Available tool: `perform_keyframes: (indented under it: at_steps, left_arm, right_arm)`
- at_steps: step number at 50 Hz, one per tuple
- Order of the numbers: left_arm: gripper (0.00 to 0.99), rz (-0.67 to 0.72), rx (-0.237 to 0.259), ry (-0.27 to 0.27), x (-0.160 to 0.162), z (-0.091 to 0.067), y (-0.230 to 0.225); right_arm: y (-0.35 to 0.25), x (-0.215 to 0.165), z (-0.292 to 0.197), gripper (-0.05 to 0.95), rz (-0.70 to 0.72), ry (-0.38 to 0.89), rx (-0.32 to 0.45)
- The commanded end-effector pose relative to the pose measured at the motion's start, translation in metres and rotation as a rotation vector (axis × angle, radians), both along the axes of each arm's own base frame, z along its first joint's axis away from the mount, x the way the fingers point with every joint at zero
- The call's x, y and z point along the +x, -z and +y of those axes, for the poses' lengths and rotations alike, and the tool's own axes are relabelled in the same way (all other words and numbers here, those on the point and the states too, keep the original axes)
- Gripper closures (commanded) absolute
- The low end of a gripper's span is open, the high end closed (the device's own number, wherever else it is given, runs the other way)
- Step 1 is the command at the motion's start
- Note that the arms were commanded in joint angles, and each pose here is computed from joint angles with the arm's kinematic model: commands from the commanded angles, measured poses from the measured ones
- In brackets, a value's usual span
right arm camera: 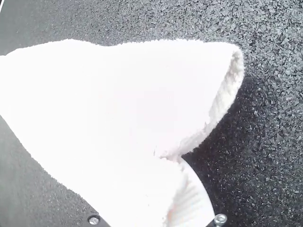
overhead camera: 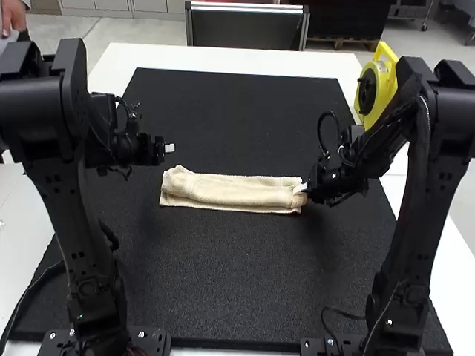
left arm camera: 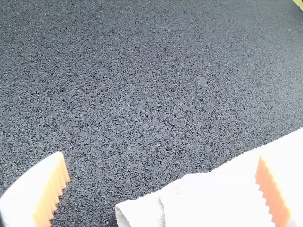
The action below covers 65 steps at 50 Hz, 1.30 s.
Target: Fold the towel.
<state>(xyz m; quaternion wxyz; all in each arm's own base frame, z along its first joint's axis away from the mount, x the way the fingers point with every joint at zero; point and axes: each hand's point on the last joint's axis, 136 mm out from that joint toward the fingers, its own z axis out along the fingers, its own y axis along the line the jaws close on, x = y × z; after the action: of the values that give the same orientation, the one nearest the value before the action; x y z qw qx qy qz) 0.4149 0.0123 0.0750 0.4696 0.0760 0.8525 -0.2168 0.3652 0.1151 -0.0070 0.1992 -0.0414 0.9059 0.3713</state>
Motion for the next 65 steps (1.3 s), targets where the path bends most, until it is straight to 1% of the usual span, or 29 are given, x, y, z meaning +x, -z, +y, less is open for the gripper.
perform_keyframes:
  at_steps: [1,20,35,48,65]
  left_arm:
    - [0.067,-0.039,0.006,0.001,0.002,0.001,-0.014]
    - [0.067,-0.032,0.004,-0.001,0.001,0.002,-0.011]
    - [0.067,-0.034,0.003,-0.004,0.000,0.001,-0.009]
    - [0.067,-0.032,0.003,-0.005,0.000,0.002,-0.008]
    - [0.067,-0.024,0.000,-0.006,0.000,0.002,-0.004]
  right_arm:
    - [-0.008,0.009,-0.002,0.91,-0.017,0.021,0.000]
    - [-0.045,0.024,-0.001,0.92,-0.082,0.056,0.021]
    - [-0.067,0.021,0.008,0.92,-0.103,0.049,0.034]
    - [-0.090,0.019,0.036,0.92,-0.133,0.000,0.060]
    - [-0.105,0.007,0.083,0.92,-0.144,-0.114,0.099]
